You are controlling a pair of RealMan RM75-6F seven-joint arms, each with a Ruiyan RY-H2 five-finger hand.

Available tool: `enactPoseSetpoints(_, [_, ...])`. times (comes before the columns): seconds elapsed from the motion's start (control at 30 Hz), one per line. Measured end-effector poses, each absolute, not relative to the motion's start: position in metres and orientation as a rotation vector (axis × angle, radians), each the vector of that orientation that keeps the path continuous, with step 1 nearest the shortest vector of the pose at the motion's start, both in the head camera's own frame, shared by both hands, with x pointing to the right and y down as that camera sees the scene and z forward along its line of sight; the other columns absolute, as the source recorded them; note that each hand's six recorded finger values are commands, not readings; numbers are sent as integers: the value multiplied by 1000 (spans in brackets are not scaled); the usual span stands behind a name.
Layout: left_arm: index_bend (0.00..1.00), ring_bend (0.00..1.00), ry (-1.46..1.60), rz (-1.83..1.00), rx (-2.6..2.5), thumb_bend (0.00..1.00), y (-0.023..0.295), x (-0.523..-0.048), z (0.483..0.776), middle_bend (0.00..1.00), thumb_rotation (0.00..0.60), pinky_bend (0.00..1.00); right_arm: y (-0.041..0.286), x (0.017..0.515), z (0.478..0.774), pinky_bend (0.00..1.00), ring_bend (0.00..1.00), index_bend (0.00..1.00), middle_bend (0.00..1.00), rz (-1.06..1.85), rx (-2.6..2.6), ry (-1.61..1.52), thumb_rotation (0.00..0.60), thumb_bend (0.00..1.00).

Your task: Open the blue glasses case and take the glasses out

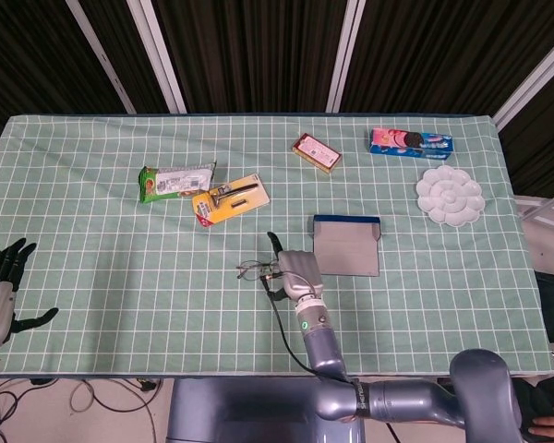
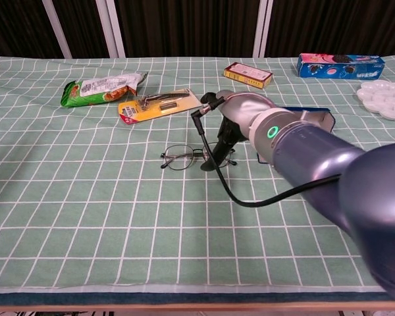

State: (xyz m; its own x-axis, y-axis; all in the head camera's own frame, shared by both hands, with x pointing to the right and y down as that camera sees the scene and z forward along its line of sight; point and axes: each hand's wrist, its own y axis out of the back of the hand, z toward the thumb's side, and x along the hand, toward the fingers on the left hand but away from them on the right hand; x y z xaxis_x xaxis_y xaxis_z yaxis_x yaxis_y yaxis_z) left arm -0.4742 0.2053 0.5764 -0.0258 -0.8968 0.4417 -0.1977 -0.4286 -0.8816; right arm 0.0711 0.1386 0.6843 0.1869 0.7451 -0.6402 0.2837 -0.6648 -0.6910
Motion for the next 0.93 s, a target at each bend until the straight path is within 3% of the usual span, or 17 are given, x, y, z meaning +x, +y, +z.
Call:
enactPoseSetpoints(0.13, [9,0,1148,-1500,-1647,9,205,-474,576,0,600,0,131,91,667,988,887,0,825,1453,-2013,-985,600,170])
enactPoseSetpoints(0.23, [8,0,1140,-1499,-1640,9,206,-473,576,0,600,0,123,115,651,859,770,0,677,1440,-1965,-1005,600,166])
enactPoseSetpoints(0.3, [8,0,1135,-1499,-1635,10,206,-473,576,0,600,0,118,135,641,722,649,0,548,1436,-1926,-1021,600,158])
enactPoseSetpoints(0.43, [4,0,1116,-1500,-1623,9,207,-472,575,0,600,0,112,177,619,430,246,0,209,1437,-1856,-1045,600,115])
enactPoseSetpoints(0.53, [0,0,1096,-1502,-1613,9,208,-472,575,0,600,0,111,214,599,332,56,0,24,1436,-1799,-1057,600,72])
enactPoseSetpoints(0.73, [0,0,1035,-1537,-1582,9,212,-472,576,0,600,0,125,281,565,300,0,0,0,1415,-1669,-1020,600,40])
enactPoseSetpoints(0.93, [0,0,1009,-1540,-1540,8,214,-473,572,0,600,0,169,339,553,291,0,0,0,1443,-1614,-1010,600,31])
